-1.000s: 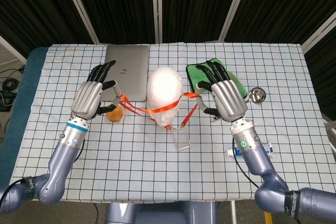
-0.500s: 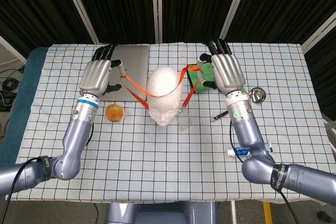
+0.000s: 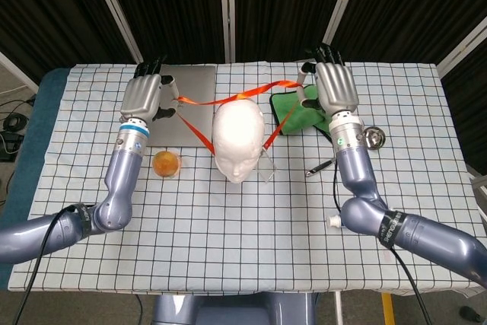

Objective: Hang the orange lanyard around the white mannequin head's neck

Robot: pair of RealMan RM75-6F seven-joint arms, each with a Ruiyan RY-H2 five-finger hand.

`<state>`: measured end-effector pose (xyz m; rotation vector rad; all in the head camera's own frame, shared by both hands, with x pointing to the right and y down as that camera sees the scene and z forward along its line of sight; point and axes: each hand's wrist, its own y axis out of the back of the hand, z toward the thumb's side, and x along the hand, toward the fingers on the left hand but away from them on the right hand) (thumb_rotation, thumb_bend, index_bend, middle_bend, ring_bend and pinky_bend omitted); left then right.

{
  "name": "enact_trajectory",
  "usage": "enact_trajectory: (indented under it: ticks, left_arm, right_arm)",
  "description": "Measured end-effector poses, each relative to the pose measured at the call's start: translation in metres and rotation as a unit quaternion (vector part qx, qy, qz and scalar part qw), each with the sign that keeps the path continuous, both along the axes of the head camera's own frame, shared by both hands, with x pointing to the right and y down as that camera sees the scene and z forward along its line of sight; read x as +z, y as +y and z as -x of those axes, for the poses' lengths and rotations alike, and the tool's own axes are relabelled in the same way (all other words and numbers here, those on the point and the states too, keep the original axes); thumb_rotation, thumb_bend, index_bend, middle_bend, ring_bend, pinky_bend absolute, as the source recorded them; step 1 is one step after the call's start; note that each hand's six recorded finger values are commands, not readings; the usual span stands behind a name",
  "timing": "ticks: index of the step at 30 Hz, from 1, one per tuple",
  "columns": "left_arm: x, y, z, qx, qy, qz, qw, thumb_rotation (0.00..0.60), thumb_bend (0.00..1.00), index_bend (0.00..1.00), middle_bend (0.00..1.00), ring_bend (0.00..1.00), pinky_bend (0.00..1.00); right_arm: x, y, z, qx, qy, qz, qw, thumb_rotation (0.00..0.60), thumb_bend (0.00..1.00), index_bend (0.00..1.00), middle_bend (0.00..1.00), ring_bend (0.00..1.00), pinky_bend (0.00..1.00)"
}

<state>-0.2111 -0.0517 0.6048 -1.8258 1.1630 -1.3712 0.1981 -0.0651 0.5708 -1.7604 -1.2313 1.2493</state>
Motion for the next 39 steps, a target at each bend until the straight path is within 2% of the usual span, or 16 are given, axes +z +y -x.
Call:
enact_trajectory:
  ticks: [1, 3, 5, 7, 11, 14, 20, 24, 31, 34, 39]
  left_arm:
    - [0.004, 0.0, 0.0, -0.002, 0.001, 0.005, 1.0, 0.6, 0.27, 0.0, 0.0, 0.0, 0.0]
    - [0.012, 0.0, 0.0, -0.009, 0.007, 0.018, 0.9998, 0.6, 0.17, 0.0, 0.0, 0.0, 0.0]
    - [0.018, 0.0, 0.001, -0.016, 0.01, 0.026, 0.9995, 0.6, 0.06, 0.0, 0.0, 0.0, 0.0]
    - [0.022, 0.0, 0.002, -0.02, 0.011, 0.029, 0.9993, 0.6, 0.0, 0.0, 0.0, 0.0, 0.0]
    - [0.023, -0.001, 0.003, -0.02, 0.018, 0.026, 0.9993, 0.6, 0.0, 0.0, 0.0, 0.0, 0.0]
    - [0.022, -0.001, 0.006, -0.017, 0.023, 0.019, 0.9994, 0.6, 0.0, 0.0, 0.0, 0.0, 0.0]
    - [0.008, 0.005, 0.014, 0.003, 0.026, -0.004, 0.9997, 0.6, 0.0, 0.0, 0.0, 0.0, 0.0]
    - [-0.007, 0.017, 0.028, 0.019, 0.019, -0.019, 0.9995, 0.6, 0.0, 0.0, 0.0, 0.0, 0.0]
    - [-0.03, 0.055, 0.081, 0.023, -0.022, -0.037, 0.9988, 0.6, 0.0, 0.0, 0.0, 0.0, 0.0]
    - [-0.037, 0.078, 0.107, 0.026, -0.051, -0.037, 0.9977, 0.6, 0.0, 0.0, 0.0, 0.0, 0.0]
    - [-0.045, 0.124, 0.143, 0.023, -0.088, -0.027, 0.9955, 0.6, 0.0, 0.0, 0.0, 0.0, 0.0]
  right_arm:
    - [0.004, -0.001, -0.002, 0.002, 0.004, 0.003, 1.0, 0.6, 0.12, 0.07, 0.0, 0.0, 0.0]
    - [0.013, -0.002, -0.006, 0.006, 0.014, 0.01, 0.9998, 0.6, 0.11, 0.02, 0.0, 0.0, 0.0]
    - [0.019, -0.002, -0.01, 0.011, 0.022, 0.014, 0.9996, 0.6, 0.11, 0.01, 0.0, 0.0, 0.0]
    - [0.026, -0.003, -0.014, 0.015, 0.03, 0.017, 0.9993, 0.6, 0.11, 0.01, 0.0, 0.0, 0.0]
    - [0.031, -0.002, -0.018, 0.016, 0.037, 0.016, 0.9991, 0.6, 0.11, 0.01, 0.0, 0.0, 0.0]
    - [0.03, -0.002, -0.026, 0.019, 0.038, 0.012, 0.999, 0.6, 0.17, 0.01, 0.0, 0.0, 0.0]
    - [0.019, 0.007, -0.045, 0.016, 0.045, 0.006, 0.9988, 0.6, 0.42, 0.03, 0.0, 0.0, 0.0]
    - [0.011, 0.026, -0.07, -0.001, 0.062, 0.007, 0.998, 0.6, 0.6, 0.05, 0.0, 0.0, 0.0]
    - [0.006, 0.078, -0.124, -0.032, 0.083, 0.033, 0.9955, 0.6, 0.94, 0.13, 0.07, 0.0, 0.0]
    - [0.009, 0.104, -0.141, -0.052, 0.097, 0.044, 0.993, 0.6, 1.0, 0.14, 0.07, 0.0, 0.0]
    - [0.017, 0.143, -0.15, -0.095, 0.1, 0.067, 0.9882, 0.6, 1.0, 0.15, 0.06, 0.0, 0.0]
